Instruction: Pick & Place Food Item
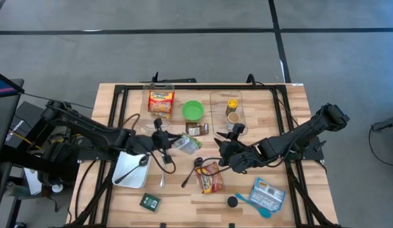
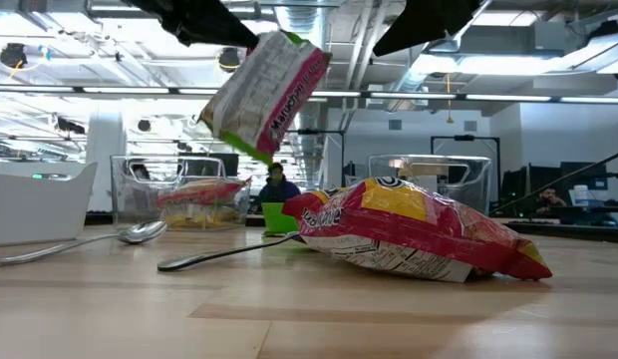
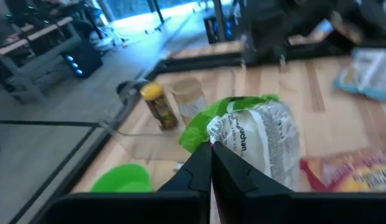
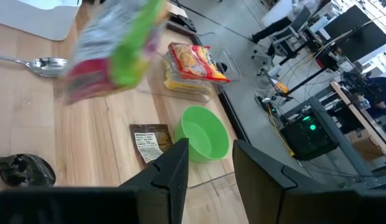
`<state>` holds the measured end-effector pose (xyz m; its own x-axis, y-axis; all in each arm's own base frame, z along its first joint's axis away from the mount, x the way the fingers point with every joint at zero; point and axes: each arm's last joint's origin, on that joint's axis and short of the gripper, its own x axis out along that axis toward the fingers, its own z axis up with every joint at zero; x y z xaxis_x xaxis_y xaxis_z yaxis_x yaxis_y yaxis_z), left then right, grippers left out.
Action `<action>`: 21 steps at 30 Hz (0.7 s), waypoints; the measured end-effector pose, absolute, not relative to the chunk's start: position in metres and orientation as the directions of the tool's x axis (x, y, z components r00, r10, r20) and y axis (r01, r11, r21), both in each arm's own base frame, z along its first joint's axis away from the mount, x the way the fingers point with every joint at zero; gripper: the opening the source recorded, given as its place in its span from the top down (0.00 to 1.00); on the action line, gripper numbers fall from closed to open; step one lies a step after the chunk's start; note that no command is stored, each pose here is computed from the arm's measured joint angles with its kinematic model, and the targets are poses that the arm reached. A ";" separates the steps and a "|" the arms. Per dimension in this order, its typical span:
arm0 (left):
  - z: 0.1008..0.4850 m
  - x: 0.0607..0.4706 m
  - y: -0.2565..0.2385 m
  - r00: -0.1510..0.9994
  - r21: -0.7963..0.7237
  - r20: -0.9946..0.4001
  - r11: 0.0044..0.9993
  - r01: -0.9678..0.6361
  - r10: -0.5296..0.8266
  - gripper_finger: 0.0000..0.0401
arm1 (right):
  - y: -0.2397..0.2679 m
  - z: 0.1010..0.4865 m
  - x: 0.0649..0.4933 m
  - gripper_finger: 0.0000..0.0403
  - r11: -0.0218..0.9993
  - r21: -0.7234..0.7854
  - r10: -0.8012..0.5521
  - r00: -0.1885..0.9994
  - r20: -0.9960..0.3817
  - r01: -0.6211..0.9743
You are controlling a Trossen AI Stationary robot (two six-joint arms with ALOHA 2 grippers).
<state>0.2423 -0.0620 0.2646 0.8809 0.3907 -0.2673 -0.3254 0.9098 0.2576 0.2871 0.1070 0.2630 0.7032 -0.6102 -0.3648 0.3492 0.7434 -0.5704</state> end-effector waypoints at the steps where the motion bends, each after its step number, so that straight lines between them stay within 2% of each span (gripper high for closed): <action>1: 0.269 0.240 -0.059 0.882 0.249 -0.254 0.908 -0.337 0.397 1.00 | 0.107 0.263 0.287 0.71 0.743 -0.570 -0.610 0.703 -0.365 0.349; 10: 0.302 0.215 -0.031 0.873 0.256 -0.149 0.870 -0.420 0.465 1.00 | 0.107 0.263 0.287 0.71 0.744 -0.570 -0.610 0.703 -0.365 0.349; 21: 0.318 0.179 0.001 0.807 0.250 -0.139 0.809 -0.532 0.574 1.00 | 0.107 0.263 0.287 0.71 0.744 -0.570 -0.610 0.703 -0.365 0.349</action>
<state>0.1794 0.0007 0.3182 0.8070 0.5739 -0.1391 -0.5321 0.8089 0.2502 0.2871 0.1071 0.2630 0.7033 -0.6100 -0.3651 0.3491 0.7437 -0.5701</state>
